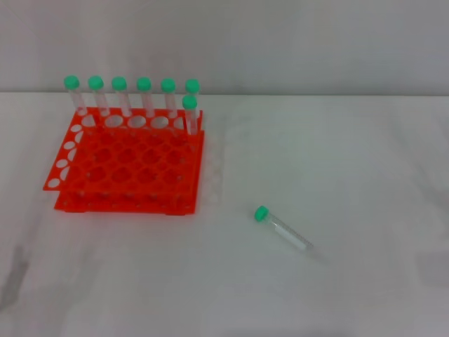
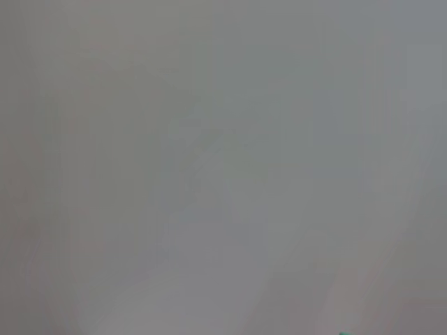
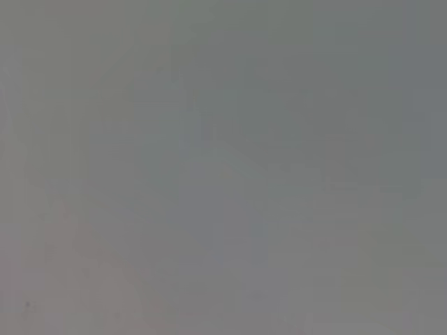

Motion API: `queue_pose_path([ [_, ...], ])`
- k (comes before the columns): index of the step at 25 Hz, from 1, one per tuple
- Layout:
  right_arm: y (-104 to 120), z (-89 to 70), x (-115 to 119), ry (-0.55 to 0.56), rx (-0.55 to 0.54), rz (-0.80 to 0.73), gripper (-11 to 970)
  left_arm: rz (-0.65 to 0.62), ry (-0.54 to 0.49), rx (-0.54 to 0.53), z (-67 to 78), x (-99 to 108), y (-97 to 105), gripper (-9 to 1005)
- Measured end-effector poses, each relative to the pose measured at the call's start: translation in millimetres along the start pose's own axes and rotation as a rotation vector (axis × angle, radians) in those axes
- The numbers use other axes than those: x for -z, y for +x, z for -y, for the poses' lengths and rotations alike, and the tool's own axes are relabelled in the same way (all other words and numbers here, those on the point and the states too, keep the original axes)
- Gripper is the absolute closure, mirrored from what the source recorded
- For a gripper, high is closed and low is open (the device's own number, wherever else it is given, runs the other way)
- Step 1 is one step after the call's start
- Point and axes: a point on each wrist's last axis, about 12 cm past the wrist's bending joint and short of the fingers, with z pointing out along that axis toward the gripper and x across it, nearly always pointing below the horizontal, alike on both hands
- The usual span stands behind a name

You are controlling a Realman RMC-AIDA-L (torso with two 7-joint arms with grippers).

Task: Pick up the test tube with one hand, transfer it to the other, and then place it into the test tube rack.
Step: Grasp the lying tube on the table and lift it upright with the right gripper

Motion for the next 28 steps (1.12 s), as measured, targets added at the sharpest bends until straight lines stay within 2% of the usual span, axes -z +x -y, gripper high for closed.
queue_pose_path([
  [11, 1.1, -1.4, -1.1, -0.024, -0.010, -0.020, 86, -0.028, 0.040, 0.024, 8.0, -1.8, 4.8, 115],
  [16, -1.7, -8.2, -9.9, -0.076, -0.086, -0.027, 87, -0.033, 0.044, 0.029, 8.6, -1.2, 5.4, 115],
  [20, -15.4, -14.0, -30.1, -0.196, -0.177, -0.080, 88, -0.040, 0.050, 0.030, 9.5, 0.4, 6.2, 115],
  [23, -38.9, -19.6, -50.8, -0.354, -0.212, -0.185, 89, -0.040, 0.056, 0.034, 11.0, -0.5, 6.5, 115],
  [25, -57.0, -28.4, -64.6, -0.459, -0.200, -0.277, 89, -0.037, 0.061, 0.033, 11.3, -3.3, 6.2, 115],
  [28, -84.4, -46.7, -82.3, -0.588, -0.080, -0.423, 90, -0.028, 0.065, 0.026, 10.3, -10.1, 4.9, 115],
])
